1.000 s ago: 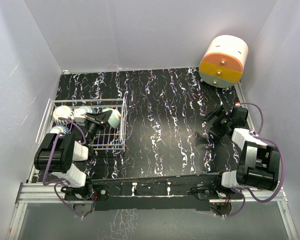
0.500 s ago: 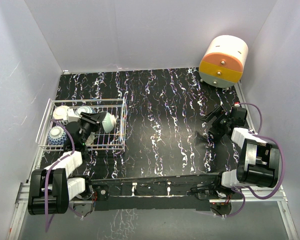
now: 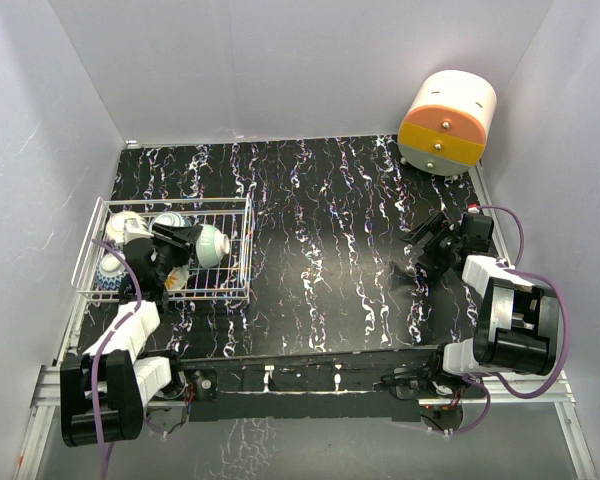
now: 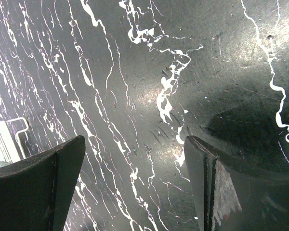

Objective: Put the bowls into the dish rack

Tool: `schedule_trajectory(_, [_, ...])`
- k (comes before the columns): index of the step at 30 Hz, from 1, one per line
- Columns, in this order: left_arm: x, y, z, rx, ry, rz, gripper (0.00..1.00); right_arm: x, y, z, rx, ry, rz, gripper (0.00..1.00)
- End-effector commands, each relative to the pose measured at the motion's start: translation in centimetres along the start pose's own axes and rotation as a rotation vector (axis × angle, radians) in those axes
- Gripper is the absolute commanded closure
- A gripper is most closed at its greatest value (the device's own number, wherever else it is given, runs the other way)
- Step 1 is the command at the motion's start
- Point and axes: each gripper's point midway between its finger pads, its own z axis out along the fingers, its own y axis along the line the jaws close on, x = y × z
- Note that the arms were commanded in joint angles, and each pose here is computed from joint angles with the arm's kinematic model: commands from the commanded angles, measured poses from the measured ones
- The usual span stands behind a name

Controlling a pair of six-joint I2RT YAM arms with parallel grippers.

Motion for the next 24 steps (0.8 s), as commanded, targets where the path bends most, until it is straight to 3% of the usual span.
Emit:
schedule_trajectory(1, [-0.2, 3.2, -1.2, -0.216, 0.019, 0.103, 0.55, -1.3, 0.9, 0.0, -0.03, -0.055, -0.043, 0.14])
schedule_trajectory(16, [-3.5, 2.9, -1.8, -0.362, -0.053, 0.219, 0.47, -1.3, 1.1, 0.1, -0.033, -0.053, -0.043, 0.14])
schedule_trajectory(24, [-4.5, 1.9, -1.3, -0.392, -0.033, 0.283, 0.45, -1.4, 1.1, 0.1, -0.029, -0.055, -0.046, 0.14])
